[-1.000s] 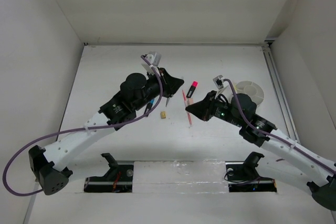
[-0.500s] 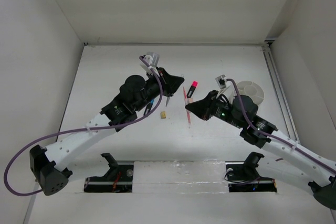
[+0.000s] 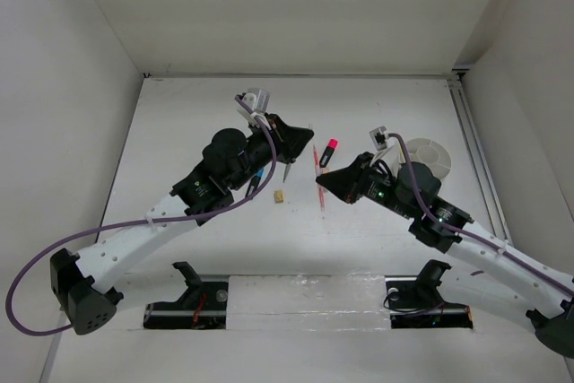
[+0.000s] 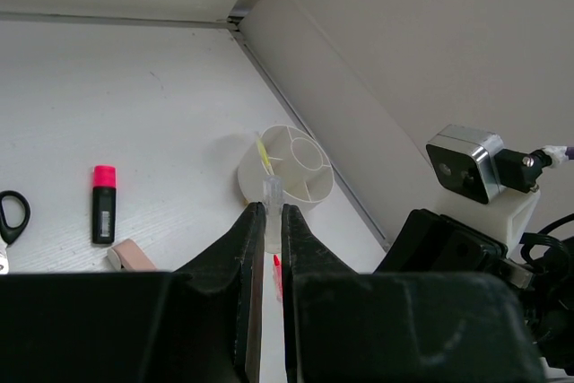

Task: Sort the stationery into containers
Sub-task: Close the pen cap on the pen.

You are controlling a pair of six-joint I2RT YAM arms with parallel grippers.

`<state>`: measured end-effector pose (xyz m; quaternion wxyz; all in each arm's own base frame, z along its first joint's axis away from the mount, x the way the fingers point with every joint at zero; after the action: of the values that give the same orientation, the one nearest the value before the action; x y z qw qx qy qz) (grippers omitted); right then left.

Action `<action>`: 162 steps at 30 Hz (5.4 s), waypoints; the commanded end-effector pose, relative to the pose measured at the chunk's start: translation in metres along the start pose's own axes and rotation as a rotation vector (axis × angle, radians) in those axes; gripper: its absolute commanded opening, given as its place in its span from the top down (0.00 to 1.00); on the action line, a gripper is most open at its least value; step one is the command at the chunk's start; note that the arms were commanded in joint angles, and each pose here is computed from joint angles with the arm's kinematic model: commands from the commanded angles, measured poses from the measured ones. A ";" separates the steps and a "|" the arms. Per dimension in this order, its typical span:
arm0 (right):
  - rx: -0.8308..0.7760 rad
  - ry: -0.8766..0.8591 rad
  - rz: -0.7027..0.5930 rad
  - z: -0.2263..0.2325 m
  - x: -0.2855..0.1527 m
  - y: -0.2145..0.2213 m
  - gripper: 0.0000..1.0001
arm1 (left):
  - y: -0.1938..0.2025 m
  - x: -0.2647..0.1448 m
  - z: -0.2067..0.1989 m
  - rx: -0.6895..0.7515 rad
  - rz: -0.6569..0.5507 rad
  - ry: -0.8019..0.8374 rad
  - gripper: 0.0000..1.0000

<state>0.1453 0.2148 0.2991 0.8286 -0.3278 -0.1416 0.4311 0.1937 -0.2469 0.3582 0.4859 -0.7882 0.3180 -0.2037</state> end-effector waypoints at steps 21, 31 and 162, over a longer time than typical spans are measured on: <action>-0.006 -0.086 -0.074 0.023 0.006 -0.019 1.00 | -0.001 0.009 -0.002 -0.019 -0.033 0.027 1.00; -0.014 -0.080 -0.081 0.022 0.006 -0.020 1.00 | 0.002 0.011 -0.002 -0.018 -0.021 0.031 1.00; -0.114 -0.132 -0.509 0.074 0.023 -0.137 1.00 | 0.043 0.004 0.007 -0.036 0.069 0.108 1.00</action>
<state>0.1906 0.2289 0.3433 0.8452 -0.3632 -0.1598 0.3580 0.2096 -0.2511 0.3619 0.4291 -0.8257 0.2708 -0.2466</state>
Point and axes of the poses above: each gripper's point midway between its finger pads, its own x axis out along the fingers, its own z axis along the line the jaws close on, y = z × x, the point moved 8 cm from there along -x, back along the fingers, and after that the axes turned 8 degrees about x, right-handed, at the moved point
